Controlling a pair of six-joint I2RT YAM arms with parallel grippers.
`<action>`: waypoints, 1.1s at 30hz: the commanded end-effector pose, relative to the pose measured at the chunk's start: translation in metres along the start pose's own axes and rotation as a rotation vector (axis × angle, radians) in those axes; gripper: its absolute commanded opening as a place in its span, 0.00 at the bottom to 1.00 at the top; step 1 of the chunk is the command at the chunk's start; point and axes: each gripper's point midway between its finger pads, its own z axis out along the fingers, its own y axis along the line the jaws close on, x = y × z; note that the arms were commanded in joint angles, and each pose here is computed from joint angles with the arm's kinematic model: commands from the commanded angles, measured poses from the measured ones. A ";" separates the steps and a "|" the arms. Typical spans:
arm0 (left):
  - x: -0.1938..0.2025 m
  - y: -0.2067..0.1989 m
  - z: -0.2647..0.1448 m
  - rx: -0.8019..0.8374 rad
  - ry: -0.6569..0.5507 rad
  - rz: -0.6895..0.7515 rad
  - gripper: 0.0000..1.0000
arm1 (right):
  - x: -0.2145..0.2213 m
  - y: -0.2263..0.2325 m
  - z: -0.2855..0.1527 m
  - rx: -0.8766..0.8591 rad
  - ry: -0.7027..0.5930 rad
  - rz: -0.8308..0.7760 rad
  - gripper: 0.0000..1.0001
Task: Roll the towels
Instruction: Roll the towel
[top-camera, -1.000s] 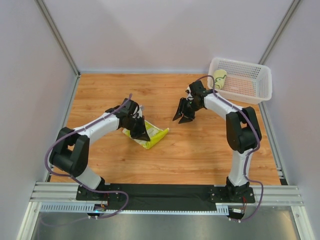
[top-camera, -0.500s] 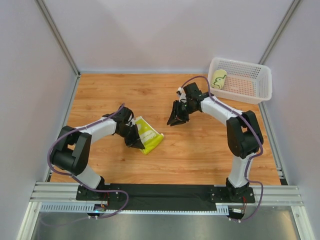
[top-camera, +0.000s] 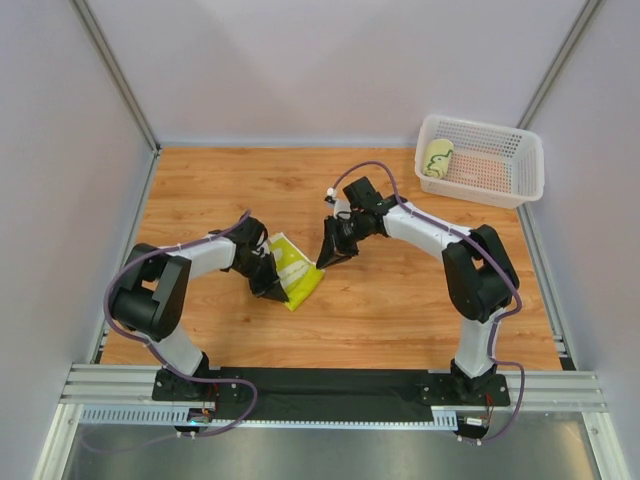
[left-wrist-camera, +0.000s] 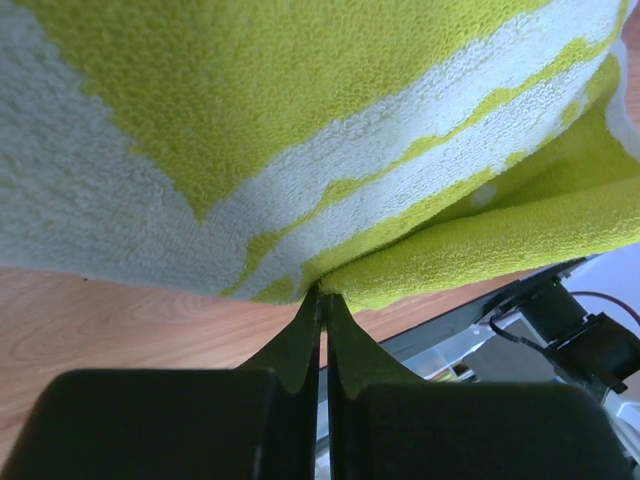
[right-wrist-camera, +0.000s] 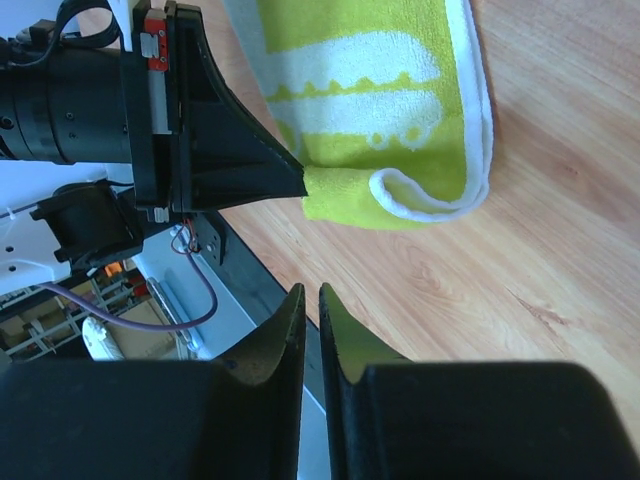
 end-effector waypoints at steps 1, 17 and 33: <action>-0.009 0.005 0.003 -0.033 -0.015 0.014 0.00 | 0.000 0.005 0.006 -0.055 0.010 -0.041 0.11; -0.017 0.012 0.006 -0.088 -0.010 0.071 0.01 | -0.006 -0.016 0.056 -0.056 0.067 0.013 0.08; -0.024 0.014 0.011 -0.116 0.013 0.096 0.01 | 0.005 -0.015 0.063 -0.095 0.133 0.001 0.07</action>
